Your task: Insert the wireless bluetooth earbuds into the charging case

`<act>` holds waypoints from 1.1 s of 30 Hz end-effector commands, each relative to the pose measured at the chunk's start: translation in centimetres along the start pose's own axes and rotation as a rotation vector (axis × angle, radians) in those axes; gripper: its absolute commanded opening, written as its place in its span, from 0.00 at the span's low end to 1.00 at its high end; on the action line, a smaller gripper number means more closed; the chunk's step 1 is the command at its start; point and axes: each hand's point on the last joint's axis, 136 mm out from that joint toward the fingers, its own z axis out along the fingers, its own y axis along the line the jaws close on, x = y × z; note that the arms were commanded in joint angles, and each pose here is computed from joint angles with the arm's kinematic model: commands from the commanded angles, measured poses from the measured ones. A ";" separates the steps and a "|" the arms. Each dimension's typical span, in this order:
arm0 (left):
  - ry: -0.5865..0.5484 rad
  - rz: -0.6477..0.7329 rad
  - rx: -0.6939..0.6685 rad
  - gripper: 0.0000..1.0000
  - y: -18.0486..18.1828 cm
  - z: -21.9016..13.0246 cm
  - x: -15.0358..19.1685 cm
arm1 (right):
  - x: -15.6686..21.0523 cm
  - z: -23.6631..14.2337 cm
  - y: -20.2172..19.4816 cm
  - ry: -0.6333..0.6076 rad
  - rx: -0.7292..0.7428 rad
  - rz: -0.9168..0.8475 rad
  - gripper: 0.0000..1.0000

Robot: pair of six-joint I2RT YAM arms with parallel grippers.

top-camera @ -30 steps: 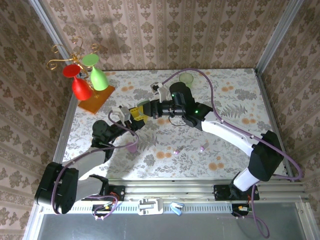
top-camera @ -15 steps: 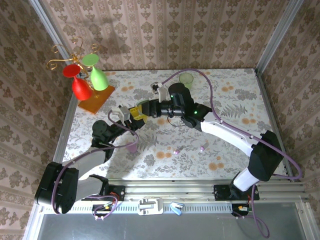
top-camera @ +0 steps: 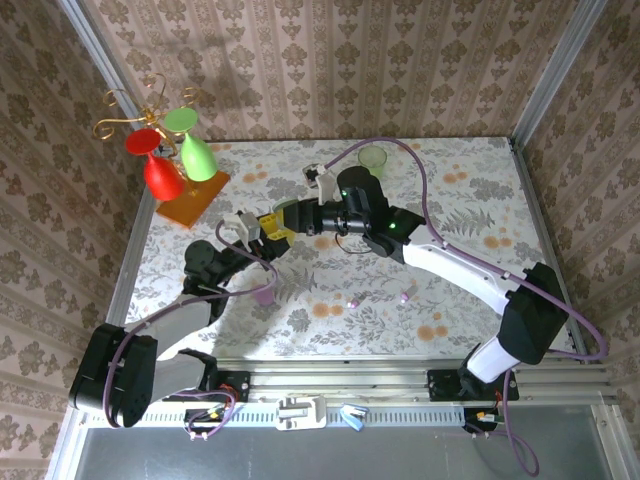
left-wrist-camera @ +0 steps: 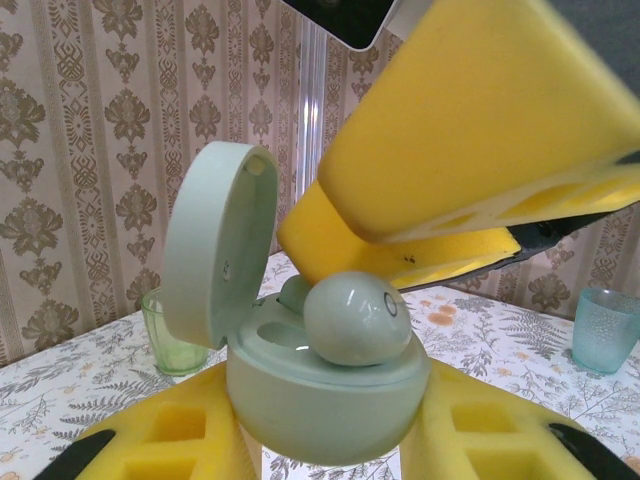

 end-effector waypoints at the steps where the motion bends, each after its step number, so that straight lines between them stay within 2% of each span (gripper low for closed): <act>1: -0.053 0.040 0.031 0.22 -0.7 0.1 -1.7 | -0.2 -1.1 -0.8 -0.020 0.059 -0.014 0.30; 8: -0.048 0.040 0.031 0.22 -0.6 0.2 -1.5 | -0.2 -1.5 -0.4 -0.016 0.053 -0.050 0.36; 15: -0.039 0.043 0.028 0.22 -0.5 0.3 -1.4 | 0.0 -1.1 0.0 0.012 0.042 -0.081 0.32; 24: -0.036 0.045 0.028 0.22 -0.4 0.4 -1.3 | -0.2 -1.4 0.2 0.017 0.087 -0.146 0.33; 33: -0.021 0.037 0.020 0.22 -0.2 0.4 -0.8 | -0.6 -2.1 1.8 0.004 0.061 -0.197 0.34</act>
